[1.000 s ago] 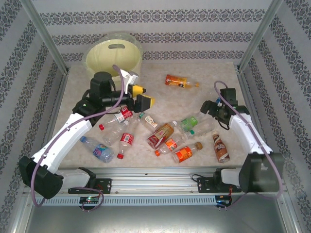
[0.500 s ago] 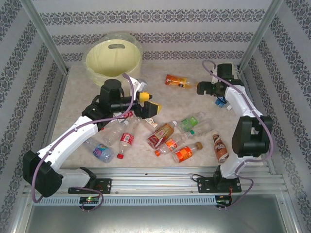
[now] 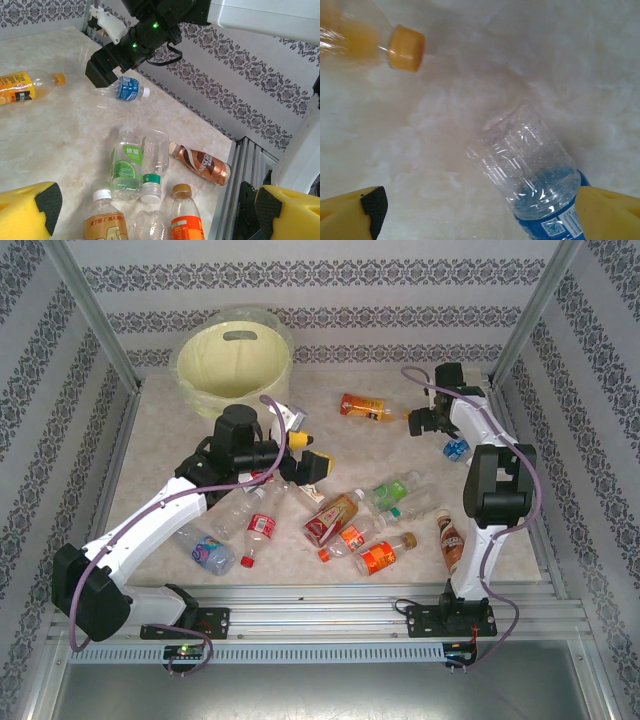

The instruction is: Put the plastic bottles in the bin

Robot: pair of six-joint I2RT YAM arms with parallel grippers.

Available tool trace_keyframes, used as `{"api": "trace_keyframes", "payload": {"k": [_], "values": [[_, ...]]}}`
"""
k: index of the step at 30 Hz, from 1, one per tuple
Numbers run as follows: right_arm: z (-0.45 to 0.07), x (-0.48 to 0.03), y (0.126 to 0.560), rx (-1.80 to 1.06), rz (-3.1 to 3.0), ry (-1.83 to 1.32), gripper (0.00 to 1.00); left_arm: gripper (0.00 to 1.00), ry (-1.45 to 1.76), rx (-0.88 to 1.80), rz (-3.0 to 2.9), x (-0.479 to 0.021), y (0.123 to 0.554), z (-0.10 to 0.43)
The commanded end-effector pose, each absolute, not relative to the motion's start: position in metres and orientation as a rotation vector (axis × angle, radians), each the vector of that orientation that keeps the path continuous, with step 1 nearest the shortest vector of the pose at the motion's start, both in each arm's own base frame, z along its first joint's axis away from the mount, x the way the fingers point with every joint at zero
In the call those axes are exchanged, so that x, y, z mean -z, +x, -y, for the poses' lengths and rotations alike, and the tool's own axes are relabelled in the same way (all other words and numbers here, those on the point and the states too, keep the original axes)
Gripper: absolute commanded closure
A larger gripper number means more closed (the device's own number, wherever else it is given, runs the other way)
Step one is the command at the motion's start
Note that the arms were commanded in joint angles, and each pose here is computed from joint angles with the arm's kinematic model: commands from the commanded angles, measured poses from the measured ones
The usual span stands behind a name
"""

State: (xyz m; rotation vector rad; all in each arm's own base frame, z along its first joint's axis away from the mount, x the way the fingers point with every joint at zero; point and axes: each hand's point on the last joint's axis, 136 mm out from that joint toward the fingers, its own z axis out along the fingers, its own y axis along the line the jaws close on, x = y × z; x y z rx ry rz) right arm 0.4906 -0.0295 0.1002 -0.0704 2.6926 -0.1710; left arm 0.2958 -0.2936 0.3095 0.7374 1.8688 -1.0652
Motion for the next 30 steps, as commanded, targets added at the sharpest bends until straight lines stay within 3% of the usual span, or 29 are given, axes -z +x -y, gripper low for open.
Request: {"api": "trace_keyframes", "payload": {"k": [1, 12, 17, 30], "values": [[0.052, -0.103, 0.490, 0.297, -2.706, -0.060, 0.04, 0.00, 0.778, 1.036, -1.871, -0.306, 0.291, 0.298], [0.077, -0.073, 0.476, 0.271, -2.781, 0.080, 0.03, 0.00, 0.809, 1.002, -1.900, -0.296, 0.288, 0.305], [0.069, -0.062, 0.465, 0.112, -2.837, 0.146, 0.02, 0.00, 0.824, 1.007, -1.912, -0.292, 0.284, 0.310], [0.052, -0.051, 0.441, 0.023, -2.897, 0.185, 0.07, 0.00, 0.845, 1.003, -1.921, -0.291, 0.280, 0.313]]}}
